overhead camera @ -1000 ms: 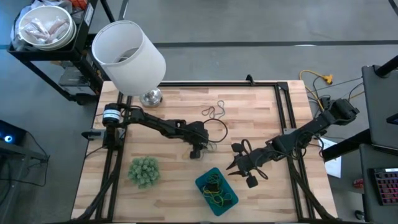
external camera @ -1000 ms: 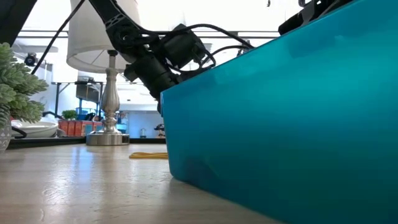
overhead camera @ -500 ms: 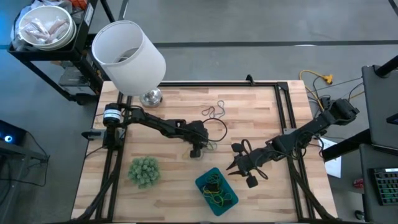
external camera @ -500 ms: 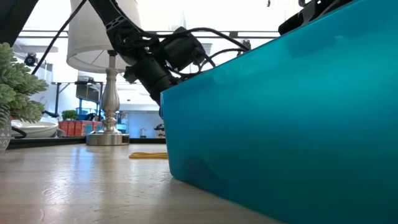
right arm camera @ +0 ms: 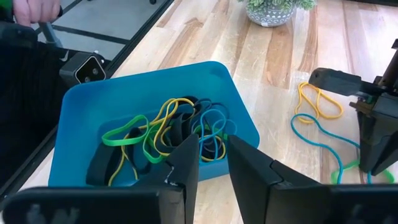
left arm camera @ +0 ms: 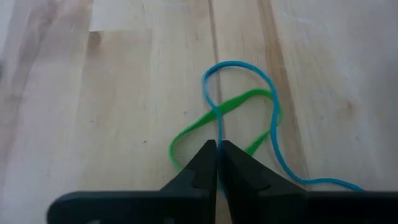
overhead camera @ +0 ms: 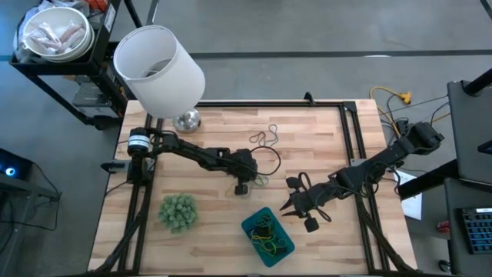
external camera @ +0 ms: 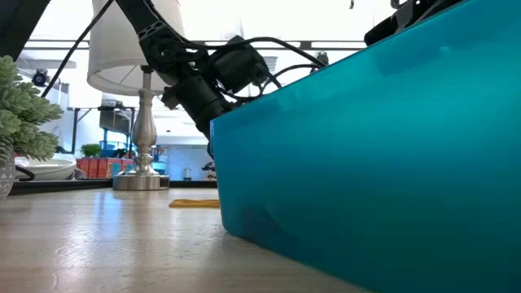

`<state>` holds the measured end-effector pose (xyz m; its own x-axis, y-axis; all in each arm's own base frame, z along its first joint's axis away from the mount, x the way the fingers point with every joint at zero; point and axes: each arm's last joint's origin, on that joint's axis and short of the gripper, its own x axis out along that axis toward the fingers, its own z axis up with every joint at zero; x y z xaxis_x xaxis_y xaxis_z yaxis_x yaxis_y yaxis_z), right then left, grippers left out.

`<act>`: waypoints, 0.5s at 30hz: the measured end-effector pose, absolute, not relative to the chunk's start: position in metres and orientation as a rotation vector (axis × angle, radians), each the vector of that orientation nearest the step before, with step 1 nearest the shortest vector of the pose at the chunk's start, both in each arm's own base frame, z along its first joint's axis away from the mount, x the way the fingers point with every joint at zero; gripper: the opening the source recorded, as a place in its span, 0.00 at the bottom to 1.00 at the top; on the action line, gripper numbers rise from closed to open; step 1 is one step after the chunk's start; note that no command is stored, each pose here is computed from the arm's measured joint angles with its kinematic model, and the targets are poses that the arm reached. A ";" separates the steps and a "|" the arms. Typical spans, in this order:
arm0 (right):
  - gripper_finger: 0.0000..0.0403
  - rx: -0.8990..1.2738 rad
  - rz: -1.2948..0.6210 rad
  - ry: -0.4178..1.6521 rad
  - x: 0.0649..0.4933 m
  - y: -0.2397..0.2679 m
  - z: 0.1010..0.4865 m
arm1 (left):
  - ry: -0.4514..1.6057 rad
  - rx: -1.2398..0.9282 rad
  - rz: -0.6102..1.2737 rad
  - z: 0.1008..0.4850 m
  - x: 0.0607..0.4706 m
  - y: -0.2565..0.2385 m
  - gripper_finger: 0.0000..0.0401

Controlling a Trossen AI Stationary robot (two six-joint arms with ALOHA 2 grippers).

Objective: Pick and place rubber bands into bin
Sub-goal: Put the blue rubber band into the blue bin

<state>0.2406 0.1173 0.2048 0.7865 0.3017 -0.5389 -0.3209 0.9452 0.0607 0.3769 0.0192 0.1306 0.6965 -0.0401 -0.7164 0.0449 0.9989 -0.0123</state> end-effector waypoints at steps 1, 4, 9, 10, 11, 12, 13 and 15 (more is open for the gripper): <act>0.19 -0.035 0.335 0.575 0.241 0.117 0.205 | 0.804 0.010 -0.039 0.131 0.377 0.019 0.01; 0.18 -0.024 0.332 0.577 0.241 0.117 0.205 | 0.808 0.010 -0.038 0.131 0.377 0.020 0.00; 0.17 -0.010 0.328 0.580 0.241 0.117 0.205 | 0.776 0.012 -0.037 0.143 0.376 0.019 0.00; 0.17 -0.010 0.328 0.580 0.241 0.117 0.205 | 0.765 0.014 -0.039 0.146 0.376 0.019 0.00; 0.17 -0.010 0.328 0.580 0.241 0.117 0.205 | 0.755 0.015 -0.039 0.150 0.376 0.018 0.00; 0.17 -0.010 0.328 0.580 0.241 0.117 0.205 | 0.748 0.016 -0.040 0.153 0.375 0.017 0.00; 0.17 -0.010 0.326 0.581 0.240 0.117 0.205 | 0.742 0.018 -0.042 0.155 0.374 0.016 0.00; 0.17 -0.014 0.314 0.582 0.240 0.117 0.204 | 0.722 0.023 -0.050 0.163 0.373 0.013 0.00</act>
<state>0.2405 0.1168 0.2044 0.7892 0.2876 -0.5426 -0.2956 0.9524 0.0748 0.3727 0.0132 0.1625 0.7493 -0.0377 -0.6611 0.0534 0.9986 0.0035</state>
